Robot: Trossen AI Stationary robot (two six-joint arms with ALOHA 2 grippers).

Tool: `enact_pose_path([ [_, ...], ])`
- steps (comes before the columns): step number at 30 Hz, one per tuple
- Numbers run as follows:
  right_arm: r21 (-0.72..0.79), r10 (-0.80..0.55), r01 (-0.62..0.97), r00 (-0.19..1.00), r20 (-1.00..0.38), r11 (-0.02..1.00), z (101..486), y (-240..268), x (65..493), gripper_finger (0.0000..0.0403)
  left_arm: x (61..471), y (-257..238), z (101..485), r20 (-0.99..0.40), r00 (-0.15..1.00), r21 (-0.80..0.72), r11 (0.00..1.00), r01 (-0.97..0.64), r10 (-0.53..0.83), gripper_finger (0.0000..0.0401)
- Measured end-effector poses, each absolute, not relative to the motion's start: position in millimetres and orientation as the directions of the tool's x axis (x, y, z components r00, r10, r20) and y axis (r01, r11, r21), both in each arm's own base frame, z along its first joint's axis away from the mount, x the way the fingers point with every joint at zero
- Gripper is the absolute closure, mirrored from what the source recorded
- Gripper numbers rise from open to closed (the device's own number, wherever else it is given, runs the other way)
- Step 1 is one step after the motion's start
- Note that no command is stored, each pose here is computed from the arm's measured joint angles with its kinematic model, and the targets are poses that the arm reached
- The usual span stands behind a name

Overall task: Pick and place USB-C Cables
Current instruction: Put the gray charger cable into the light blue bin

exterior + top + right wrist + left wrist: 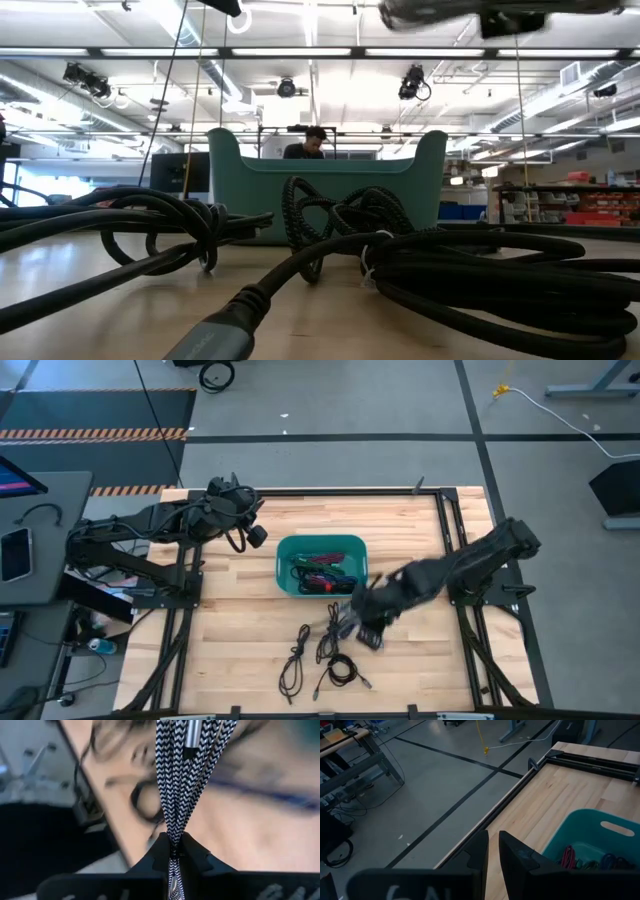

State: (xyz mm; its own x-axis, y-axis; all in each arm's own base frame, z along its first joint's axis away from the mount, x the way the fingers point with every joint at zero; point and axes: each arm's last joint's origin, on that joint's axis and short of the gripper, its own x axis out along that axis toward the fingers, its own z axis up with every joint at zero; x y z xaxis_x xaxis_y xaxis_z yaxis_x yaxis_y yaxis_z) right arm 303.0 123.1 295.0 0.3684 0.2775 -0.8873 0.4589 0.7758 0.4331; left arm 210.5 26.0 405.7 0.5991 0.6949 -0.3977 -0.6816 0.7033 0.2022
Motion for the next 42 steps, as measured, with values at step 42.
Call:
enact_pose_path([
  [42,0.293,0.420,-0.405,0.273,-0.865,0.866,229.1,-95.0,382.5,0.0382,209.4,26.0,404.1,-0.411,0.590,0.088,0.675,-0.733,0.694,0.0351],
])
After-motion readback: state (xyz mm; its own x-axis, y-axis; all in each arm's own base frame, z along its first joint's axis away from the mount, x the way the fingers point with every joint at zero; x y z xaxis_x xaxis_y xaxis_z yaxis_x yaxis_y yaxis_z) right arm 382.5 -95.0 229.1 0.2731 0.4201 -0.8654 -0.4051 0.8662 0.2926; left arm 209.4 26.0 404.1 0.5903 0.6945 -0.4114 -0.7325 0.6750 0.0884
